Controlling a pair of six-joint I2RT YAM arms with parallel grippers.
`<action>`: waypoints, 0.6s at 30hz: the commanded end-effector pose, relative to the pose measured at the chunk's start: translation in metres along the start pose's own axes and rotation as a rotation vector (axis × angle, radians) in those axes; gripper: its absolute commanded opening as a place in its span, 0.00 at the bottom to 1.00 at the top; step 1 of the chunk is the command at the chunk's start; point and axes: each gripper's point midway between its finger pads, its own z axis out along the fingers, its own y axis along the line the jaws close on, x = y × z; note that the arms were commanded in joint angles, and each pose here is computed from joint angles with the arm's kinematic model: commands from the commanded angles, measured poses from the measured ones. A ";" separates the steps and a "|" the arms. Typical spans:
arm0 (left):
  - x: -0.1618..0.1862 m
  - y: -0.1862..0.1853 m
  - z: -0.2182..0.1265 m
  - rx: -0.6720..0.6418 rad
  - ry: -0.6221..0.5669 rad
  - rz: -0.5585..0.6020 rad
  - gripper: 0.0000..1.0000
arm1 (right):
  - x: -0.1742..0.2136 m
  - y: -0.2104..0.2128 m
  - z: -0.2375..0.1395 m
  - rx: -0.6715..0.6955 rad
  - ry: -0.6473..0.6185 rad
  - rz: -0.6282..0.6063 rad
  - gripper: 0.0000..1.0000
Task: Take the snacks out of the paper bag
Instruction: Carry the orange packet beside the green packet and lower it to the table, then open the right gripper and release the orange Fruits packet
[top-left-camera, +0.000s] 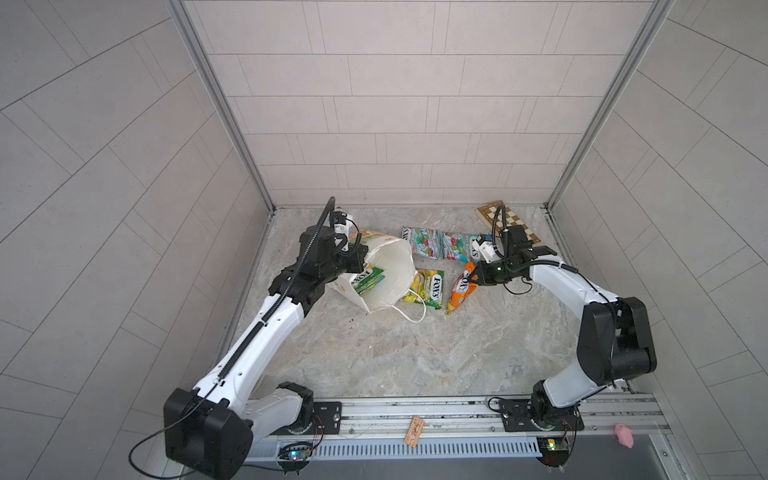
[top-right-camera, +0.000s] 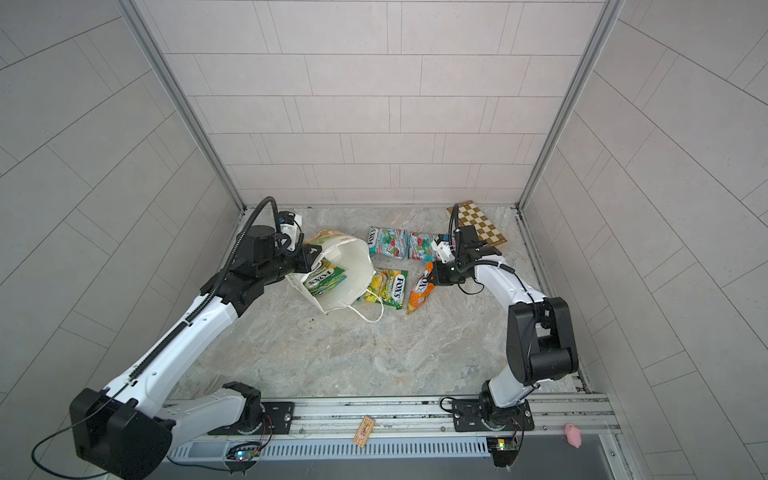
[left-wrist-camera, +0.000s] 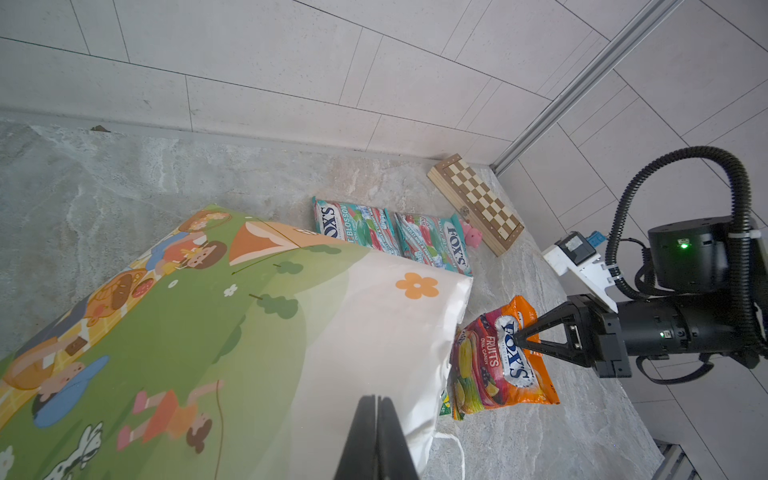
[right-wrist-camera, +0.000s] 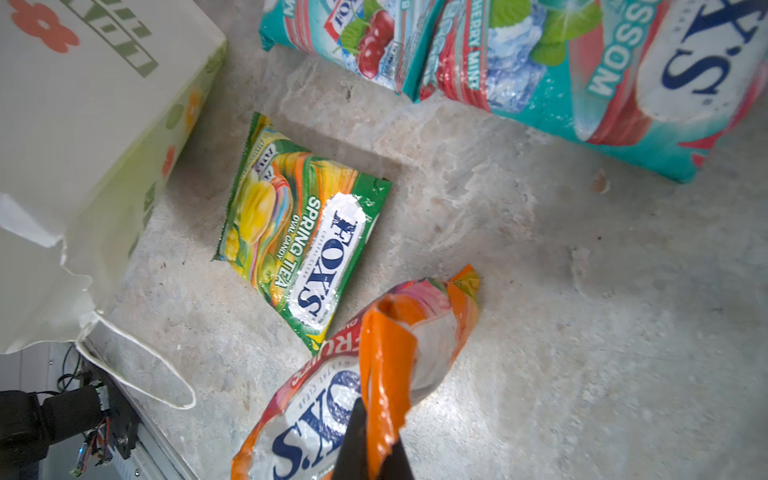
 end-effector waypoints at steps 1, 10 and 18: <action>-0.008 -0.002 -0.002 -0.002 -0.012 0.012 0.00 | 0.027 -0.032 0.002 0.156 0.125 -0.001 0.00; -0.007 -0.002 -0.001 -0.001 -0.007 0.011 0.00 | 0.022 -0.040 -0.007 0.225 0.100 -0.010 0.00; -0.008 -0.001 -0.002 -0.007 -0.011 0.011 0.00 | 0.013 -0.060 -0.009 0.335 0.072 -0.005 0.00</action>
